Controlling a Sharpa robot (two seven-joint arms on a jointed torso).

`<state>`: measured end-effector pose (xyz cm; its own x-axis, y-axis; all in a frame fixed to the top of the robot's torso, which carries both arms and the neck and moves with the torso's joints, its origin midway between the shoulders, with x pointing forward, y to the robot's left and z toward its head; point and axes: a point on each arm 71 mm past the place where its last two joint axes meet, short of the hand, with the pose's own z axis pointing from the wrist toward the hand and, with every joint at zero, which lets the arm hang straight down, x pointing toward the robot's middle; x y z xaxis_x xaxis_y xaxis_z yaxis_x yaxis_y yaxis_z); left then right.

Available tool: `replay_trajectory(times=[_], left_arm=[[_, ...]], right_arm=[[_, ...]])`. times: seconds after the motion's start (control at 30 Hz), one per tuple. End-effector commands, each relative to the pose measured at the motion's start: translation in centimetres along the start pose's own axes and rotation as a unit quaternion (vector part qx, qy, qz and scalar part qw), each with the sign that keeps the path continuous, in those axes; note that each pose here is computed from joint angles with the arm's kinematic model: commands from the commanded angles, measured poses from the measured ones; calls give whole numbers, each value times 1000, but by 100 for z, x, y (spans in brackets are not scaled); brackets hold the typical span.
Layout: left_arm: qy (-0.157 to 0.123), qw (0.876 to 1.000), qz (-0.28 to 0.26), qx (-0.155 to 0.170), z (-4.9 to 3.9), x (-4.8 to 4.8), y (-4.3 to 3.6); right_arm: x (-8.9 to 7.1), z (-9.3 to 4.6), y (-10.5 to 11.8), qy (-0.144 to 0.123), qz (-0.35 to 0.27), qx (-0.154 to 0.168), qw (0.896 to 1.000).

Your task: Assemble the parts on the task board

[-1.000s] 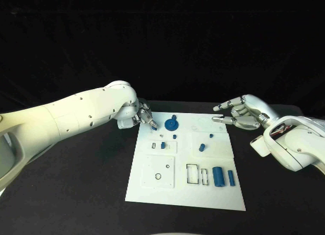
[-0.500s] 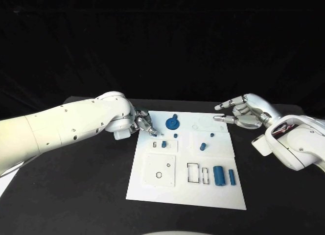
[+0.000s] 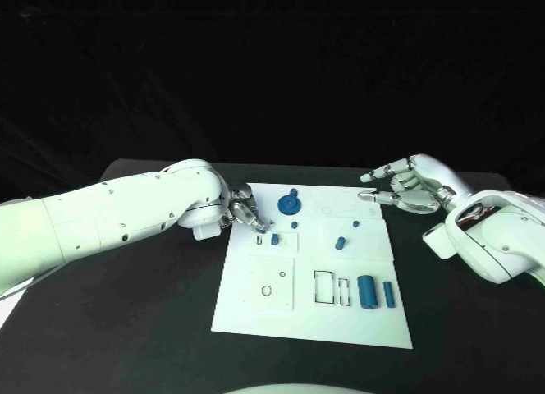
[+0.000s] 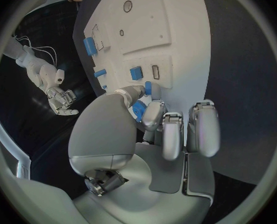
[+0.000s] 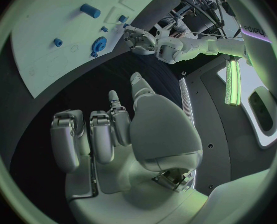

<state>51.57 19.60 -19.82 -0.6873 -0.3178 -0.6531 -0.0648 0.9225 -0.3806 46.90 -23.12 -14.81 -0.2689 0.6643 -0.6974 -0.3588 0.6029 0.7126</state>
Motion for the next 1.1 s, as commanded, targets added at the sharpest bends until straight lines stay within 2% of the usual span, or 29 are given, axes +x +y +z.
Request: replay_trajectory(times=[0.03,0.33,1.1], left_arm=[[24,999,20,-18,0,46,9],[44,998,35,-35,0,77,34],[52,997,51,-39,24,123,31]], right_arm=[[18,0,7,7,0,-3,1000],[18,-1,8,7,0,-3,1000],[20,0,10,7,0,-4,1000]])
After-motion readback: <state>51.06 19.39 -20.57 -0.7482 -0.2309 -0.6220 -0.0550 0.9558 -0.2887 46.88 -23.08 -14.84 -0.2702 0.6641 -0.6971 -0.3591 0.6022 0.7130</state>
